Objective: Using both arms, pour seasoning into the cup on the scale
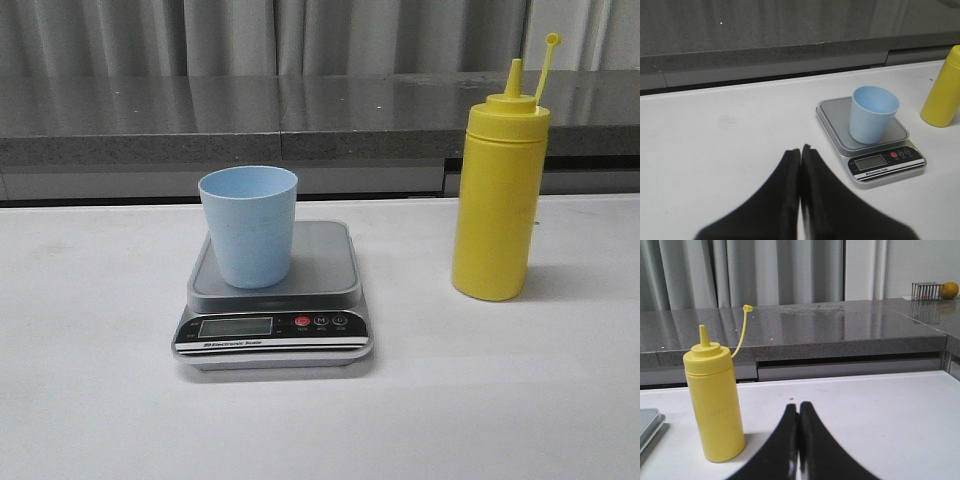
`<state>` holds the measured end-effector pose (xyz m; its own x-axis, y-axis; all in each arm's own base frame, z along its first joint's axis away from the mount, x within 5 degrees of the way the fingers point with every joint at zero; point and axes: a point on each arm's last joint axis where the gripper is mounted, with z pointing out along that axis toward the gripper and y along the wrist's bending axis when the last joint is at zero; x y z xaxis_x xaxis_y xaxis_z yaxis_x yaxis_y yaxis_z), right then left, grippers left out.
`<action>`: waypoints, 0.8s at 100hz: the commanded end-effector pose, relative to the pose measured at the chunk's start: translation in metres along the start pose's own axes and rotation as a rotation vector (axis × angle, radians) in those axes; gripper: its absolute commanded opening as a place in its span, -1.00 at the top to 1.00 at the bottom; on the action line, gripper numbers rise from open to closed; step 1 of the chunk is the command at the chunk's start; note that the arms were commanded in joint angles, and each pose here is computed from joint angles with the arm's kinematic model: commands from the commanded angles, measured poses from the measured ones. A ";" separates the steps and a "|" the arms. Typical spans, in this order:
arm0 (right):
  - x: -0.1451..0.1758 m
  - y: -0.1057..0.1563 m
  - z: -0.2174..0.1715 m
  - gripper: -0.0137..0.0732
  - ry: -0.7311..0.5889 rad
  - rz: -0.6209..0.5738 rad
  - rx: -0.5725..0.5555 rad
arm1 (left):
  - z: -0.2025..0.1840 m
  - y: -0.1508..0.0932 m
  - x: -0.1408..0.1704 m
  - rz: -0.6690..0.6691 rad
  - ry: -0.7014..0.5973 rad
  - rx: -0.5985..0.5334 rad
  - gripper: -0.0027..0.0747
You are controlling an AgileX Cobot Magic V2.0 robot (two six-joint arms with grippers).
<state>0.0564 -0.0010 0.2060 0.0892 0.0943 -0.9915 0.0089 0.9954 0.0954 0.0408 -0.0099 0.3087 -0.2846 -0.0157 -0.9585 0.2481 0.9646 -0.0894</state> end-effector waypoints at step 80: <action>-0.063 0.006 0.004 0.84 0.025 -0.003 0.007 | -0.022 0.001 0.004 -0.019 -0.183 0.026 0.98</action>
<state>0.0535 -0.0014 0.2400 0.0391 0.0955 -0.9947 0.0184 0.9952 0.0963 0.0191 -0.0029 0.2974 -0.1916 -0.0481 -0.9803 0.2564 0.9617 -0.0973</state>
